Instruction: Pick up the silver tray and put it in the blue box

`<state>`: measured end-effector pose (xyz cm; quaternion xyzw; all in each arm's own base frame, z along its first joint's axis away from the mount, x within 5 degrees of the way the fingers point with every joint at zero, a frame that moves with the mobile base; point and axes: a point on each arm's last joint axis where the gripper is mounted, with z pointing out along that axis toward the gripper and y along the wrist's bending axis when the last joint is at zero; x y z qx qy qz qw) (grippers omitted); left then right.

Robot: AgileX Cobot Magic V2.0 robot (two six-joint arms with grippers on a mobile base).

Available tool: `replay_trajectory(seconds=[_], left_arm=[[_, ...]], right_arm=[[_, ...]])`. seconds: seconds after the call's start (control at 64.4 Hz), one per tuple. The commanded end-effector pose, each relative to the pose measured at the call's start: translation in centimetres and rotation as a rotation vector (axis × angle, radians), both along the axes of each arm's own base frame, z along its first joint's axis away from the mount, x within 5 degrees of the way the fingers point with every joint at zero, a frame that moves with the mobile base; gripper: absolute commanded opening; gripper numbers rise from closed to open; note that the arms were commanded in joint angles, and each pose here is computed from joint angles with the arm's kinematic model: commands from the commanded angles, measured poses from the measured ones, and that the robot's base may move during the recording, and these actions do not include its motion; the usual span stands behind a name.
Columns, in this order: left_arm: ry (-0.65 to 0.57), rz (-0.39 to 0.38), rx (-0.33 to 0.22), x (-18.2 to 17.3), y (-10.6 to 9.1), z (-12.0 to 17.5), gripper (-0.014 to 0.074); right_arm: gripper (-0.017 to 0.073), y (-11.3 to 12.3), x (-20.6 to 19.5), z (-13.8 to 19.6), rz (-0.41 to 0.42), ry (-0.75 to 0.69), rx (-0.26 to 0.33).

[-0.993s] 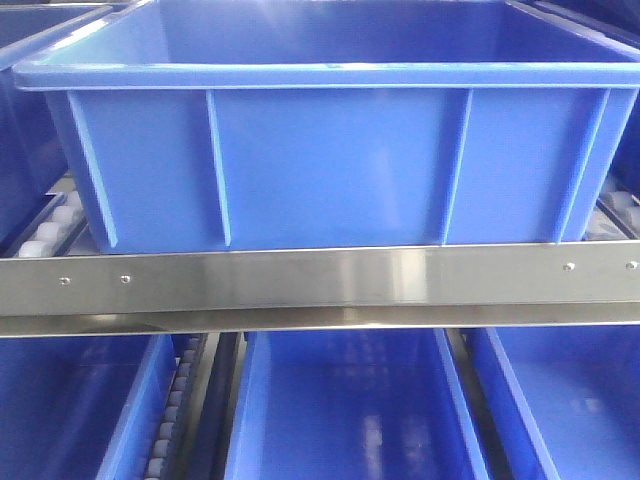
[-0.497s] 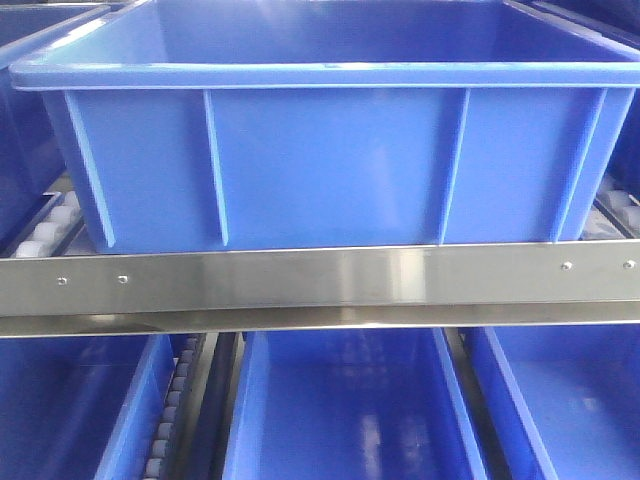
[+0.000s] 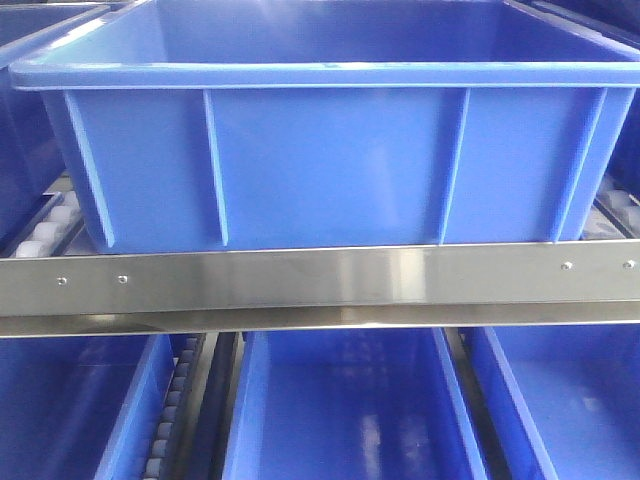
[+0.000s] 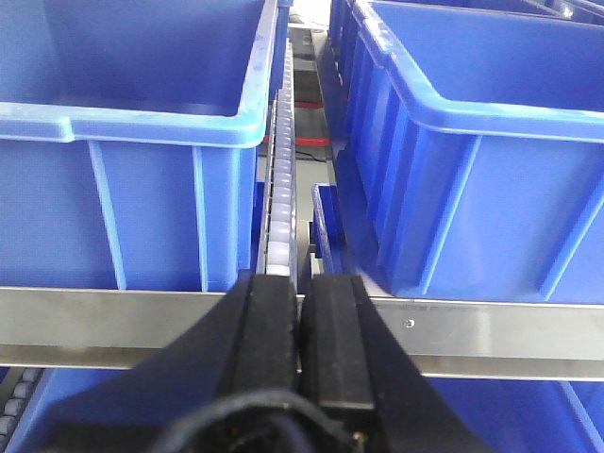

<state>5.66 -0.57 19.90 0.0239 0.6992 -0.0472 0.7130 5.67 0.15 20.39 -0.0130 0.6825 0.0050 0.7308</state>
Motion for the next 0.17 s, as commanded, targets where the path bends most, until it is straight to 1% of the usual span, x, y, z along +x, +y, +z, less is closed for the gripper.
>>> replay_trajectory(seconds=[0.0, 0.155], left_arm=[[-0.093, 0.003, -0.009, -0.1, 0.04, 0.38, -0.0009], [-0.093, 0.003, -0.009, -0.1, 0.04, 0.38, -0.0009]], right_arm=[[0.005, -0.02, -0.4, 1.6, -0.005, -0.133, -0.011], [0.005, -0.02, -0.4, 1.6, -0.005, -0.133, -0.011]])
